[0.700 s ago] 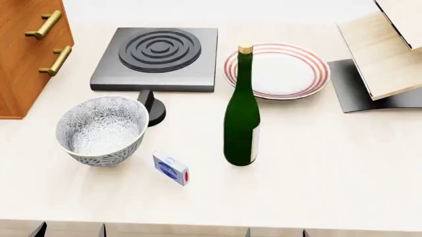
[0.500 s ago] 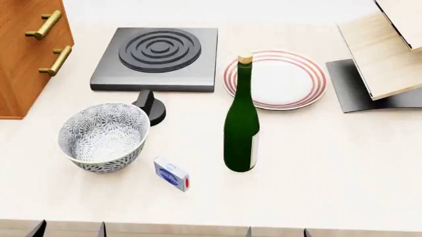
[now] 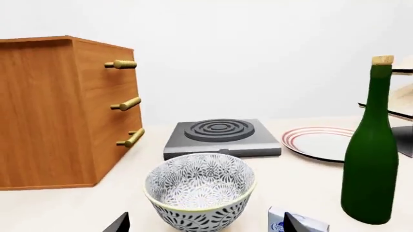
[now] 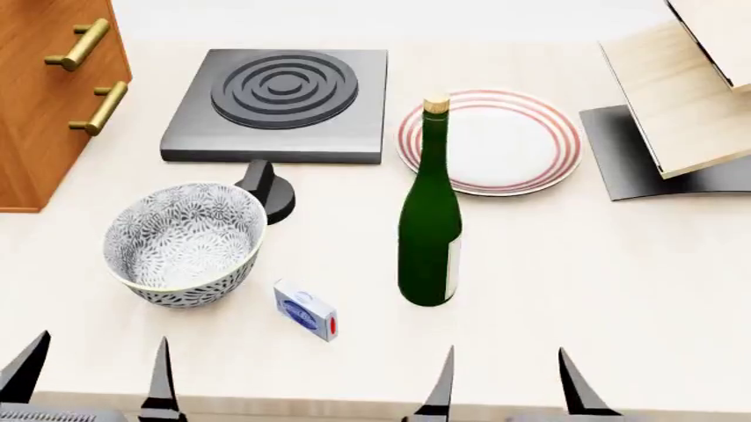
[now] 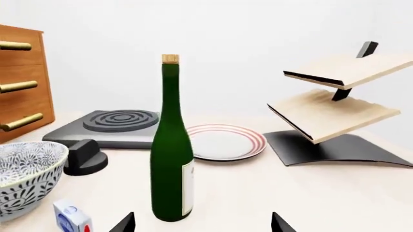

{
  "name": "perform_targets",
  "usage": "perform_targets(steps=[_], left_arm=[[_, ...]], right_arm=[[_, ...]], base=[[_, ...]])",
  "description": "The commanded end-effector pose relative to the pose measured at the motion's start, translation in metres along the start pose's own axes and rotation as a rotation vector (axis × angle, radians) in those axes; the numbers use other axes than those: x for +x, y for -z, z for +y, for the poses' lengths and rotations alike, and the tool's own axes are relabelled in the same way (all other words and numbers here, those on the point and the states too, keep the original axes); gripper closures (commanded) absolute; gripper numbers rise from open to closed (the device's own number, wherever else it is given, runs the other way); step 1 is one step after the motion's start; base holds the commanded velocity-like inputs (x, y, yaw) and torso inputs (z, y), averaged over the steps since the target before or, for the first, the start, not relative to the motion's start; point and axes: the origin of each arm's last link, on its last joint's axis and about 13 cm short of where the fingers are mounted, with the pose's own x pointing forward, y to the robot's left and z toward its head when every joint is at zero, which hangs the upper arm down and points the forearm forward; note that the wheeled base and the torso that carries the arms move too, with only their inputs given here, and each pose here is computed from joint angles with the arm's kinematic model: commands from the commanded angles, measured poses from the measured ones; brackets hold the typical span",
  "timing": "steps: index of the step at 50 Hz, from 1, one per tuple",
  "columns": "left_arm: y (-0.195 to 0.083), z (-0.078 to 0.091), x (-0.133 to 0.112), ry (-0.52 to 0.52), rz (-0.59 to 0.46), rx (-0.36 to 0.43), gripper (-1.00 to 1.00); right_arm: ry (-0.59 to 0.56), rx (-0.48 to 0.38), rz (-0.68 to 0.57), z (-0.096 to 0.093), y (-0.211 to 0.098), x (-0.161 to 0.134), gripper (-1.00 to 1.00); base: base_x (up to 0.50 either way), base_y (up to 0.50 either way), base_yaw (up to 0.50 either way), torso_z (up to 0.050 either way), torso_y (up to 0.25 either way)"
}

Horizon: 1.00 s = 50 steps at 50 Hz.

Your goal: Put the bowl on the top of the cabinet.

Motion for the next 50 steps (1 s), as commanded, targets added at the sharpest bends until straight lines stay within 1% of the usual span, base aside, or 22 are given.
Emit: perform_targets(steps=[1,7,12,22,24,25,30,41,45,48,50], left_arm=[[-0.021,0.002,0.001,-0.009,-0.042,0.011,-1.00],[-0.027,0.002,0.001,-0.014,-0.060,0.016,-1.00],[-0.028,0.002,0.001,-0.012,-0.062,0.016,-1.00],[-0.031,0.002,0.000,-0.011,-0.066,0.013,-1.00],[-0.032,0.002,0.000,-0.011,-0.068,0.012,-1.00],[-0.032,0.002,0.000,-0.010,-0.068,0.012,-1.00],[-0.031,0.001,0.000,-0.008,-0.067,0.012,-1.00],[-0.032,0.003,-0.003,-0.013,-0.071,0.011,-1.00],[-0.032,0.003,-0.003,-0.014,-0.071,0.010,-1.00],[-0.032,0.003,-0.003,-0.014,-0.071,0.010,-1.00],[-0.032,0.004,-0.003,-0.015,-0.071,0.009,-1.00]], right_arm=[[0.004,-0.008,-0.026,-0.001,-0.014,0.003,-1.00],[0.002,-0.021,-0.047,-0.001,-0.022,0.002,-1.00],[0.001,-0.020,-0.054,0.000,-0.022,0.001,-1.00],[0.004,0.014,-0.039,-0.004,-0.020,0.002,-1.00],[0.001,0.024,-0.039,-0.005,-0.021,0.001,-1.00],[0.011,0.006,-0.045,-0.004,-0.021,0.001,-1.00],[0.011,0.018,-0.042,-0.005,-0.019,0.001,-1.00],[0.020,0.013,-0.047,-0.005,-0.019,0.000,-1.00],[0.029,-0.001,-0.050,-0.005,-0.019,0.001,-1.00],[0.029,0.010,-0.055,-0.005,-0.021,0.001,-1.00],[0.047,0.003,-0.060,-0.005,-0.021,0.001,-1.00]], base=[[0.00,0.00,0.00,0.000,0.000],[0.00,0.00,0.00,0.000,0.000],[0.00,0.00,0.00,0.000,0.000],[0.00,0.01,0.00,0.000,0.000],[0.00,0.27,0.00,0.000,0.000],[0.00,0.50,0.00,0.000,0.000],[0.00,0.50,0.00,0.000,0.000],[0.00,0.05,0.00,0.000,0.000],[0.00,0.47,0.00,0.000,0.000],[0.00,0.50,0.00,0.000,0.000],[0.00,0.49,0.00,0.000,0.000]])
